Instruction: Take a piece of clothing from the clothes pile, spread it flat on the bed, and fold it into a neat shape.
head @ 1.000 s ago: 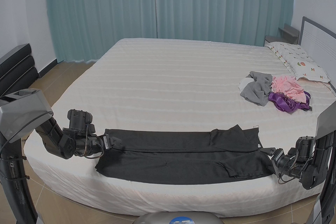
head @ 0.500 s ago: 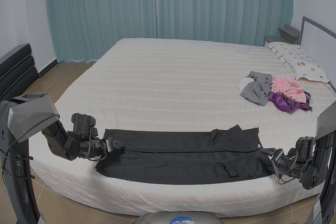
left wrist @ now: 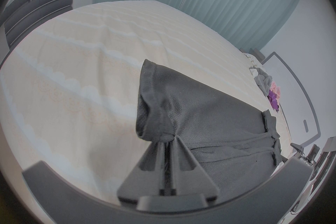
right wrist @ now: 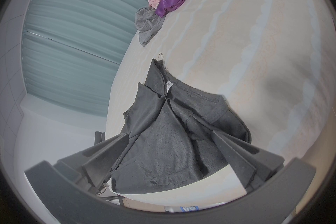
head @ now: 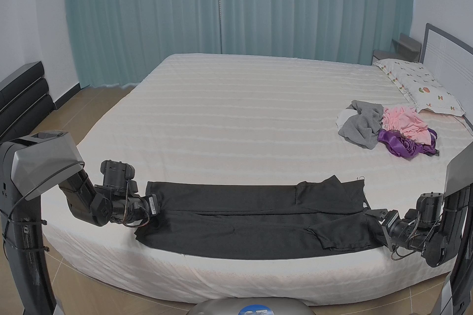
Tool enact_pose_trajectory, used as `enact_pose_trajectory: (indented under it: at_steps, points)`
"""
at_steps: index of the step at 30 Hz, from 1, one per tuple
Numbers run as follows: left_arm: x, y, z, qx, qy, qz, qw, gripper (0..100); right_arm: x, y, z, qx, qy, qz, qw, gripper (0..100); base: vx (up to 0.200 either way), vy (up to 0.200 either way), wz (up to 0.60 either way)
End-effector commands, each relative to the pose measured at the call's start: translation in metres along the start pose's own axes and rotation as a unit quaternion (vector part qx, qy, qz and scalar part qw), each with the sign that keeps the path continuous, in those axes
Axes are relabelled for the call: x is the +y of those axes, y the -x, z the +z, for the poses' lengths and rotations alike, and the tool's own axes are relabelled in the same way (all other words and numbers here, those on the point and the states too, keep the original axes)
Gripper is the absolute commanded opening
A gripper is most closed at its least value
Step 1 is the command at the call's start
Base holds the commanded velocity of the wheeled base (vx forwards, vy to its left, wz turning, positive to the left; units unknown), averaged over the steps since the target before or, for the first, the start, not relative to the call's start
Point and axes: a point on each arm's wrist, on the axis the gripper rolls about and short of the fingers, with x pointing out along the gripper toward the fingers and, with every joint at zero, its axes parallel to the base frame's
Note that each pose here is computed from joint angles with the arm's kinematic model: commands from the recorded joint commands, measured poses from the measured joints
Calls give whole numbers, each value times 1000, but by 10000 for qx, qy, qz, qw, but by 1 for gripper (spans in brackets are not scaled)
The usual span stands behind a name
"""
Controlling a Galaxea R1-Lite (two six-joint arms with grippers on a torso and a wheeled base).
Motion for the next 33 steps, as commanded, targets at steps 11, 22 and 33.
enact_pose_trajectory:
  at_steps: [11, 22, 33]
  points:
    - [-4, 9, 5, -130, -31, -14, 9999, 0, 0, 1, 2, -45, -20, 17, 10000, 100, 0, 0, 0]
    - [-5, 8, 6, -141, 91, -26, 9999, 0, 0, 1, 2, -45, -20, 17, 10000, 100, 0, 0, 0]
    - [-5, 6, 7, -148, 105, -30, 9998, 0, 0, 0, 3, -59, -27, 26, 10000, 100, -55, 0, 0]
